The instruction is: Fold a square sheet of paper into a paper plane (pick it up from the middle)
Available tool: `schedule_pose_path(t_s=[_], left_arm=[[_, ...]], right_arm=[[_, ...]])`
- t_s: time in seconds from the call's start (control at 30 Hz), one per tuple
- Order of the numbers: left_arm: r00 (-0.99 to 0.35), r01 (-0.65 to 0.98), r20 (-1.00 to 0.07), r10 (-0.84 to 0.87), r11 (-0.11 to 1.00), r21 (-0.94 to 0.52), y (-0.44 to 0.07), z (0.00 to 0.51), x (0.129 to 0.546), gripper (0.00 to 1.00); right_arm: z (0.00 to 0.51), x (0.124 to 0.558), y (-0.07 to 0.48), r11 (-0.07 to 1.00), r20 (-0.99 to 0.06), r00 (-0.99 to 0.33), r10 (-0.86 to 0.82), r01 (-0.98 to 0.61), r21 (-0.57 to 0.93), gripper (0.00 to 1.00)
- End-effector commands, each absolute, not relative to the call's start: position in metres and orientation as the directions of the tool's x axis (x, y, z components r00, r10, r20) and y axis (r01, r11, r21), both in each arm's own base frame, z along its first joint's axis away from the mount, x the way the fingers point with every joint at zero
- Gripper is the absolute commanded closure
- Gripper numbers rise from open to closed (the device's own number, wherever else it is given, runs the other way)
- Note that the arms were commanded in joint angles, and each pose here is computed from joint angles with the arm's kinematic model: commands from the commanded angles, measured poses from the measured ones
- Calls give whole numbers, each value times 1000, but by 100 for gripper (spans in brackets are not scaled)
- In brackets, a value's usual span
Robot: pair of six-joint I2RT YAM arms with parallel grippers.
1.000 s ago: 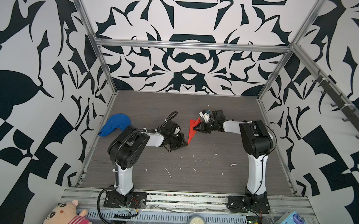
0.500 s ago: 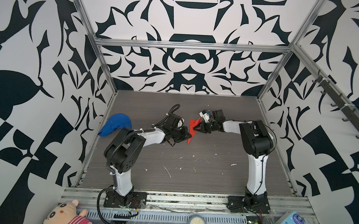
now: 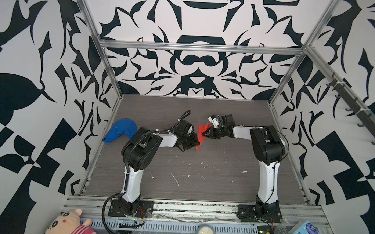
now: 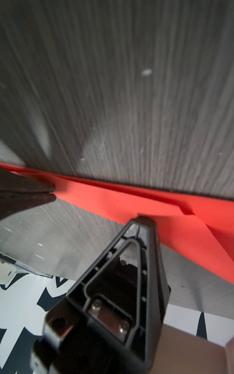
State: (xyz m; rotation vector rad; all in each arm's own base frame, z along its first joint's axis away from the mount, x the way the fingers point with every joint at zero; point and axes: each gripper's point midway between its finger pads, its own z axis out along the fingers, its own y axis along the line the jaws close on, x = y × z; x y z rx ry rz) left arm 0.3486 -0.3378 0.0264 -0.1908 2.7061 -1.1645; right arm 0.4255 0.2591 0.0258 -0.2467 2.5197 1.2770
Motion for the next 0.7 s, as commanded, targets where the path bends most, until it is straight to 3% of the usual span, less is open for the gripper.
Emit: schedule_pose_path(t_s=[0.0,0.37,0.53,0.67], left_arm=[[-972,-96,-92,-217,721,-686,-329,10,345,100],[-975,-178,1,-224,772,-611,-309,-15,319,100],[-975,-178,0,-220,791,-586,-304,-14,317,100],[-977,-169,-7,-211,799,-577,-303,-13,317,100]], right_arm=[[1,420,252,650,-287,-958,-17,-229,724,85],[83,422,269,572,-399,-917,1,-327,752,85],[67,390,278,601,-383,-919,-92,-358,715,87],[53,378,281,624,-369,-919,-138,-370,688,97]])
